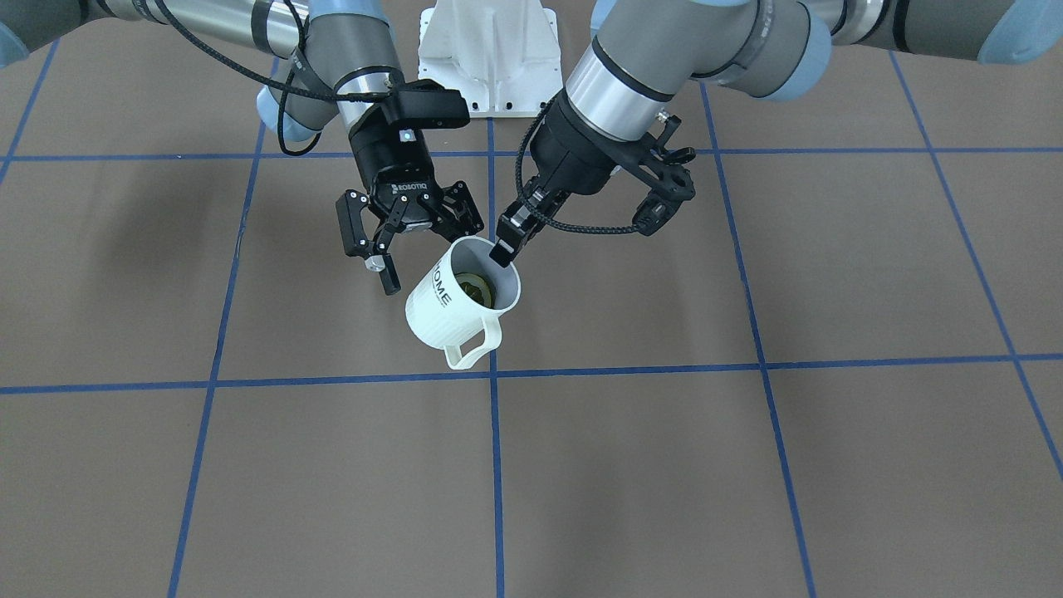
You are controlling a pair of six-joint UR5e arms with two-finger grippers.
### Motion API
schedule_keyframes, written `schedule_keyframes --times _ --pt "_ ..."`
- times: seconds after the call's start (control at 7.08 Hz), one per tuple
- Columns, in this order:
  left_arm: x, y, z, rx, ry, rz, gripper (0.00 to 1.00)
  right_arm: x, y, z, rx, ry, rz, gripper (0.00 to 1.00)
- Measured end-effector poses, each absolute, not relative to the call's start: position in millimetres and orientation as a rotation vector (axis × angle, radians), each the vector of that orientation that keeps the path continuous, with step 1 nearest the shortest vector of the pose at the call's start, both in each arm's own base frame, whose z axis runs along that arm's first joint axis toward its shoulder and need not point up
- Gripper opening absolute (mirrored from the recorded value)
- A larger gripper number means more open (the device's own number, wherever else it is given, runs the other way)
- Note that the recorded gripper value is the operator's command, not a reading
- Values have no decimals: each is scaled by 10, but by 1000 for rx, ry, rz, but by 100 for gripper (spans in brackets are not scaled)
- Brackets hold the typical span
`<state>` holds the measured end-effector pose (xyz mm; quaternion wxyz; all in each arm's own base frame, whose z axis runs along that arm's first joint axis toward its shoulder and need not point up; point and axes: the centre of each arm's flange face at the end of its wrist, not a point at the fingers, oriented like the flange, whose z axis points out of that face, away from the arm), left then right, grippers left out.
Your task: Left arm hands cup to right arm to dump lemon
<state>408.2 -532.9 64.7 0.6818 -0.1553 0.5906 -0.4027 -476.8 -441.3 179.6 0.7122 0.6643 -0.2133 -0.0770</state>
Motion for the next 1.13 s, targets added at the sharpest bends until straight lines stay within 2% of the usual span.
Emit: schedule_keyframes --times 1.13 --pt "4121 -5175 442 -365 1355 -874 0 -4814 -4340 1817 1478 -455 -177 98"
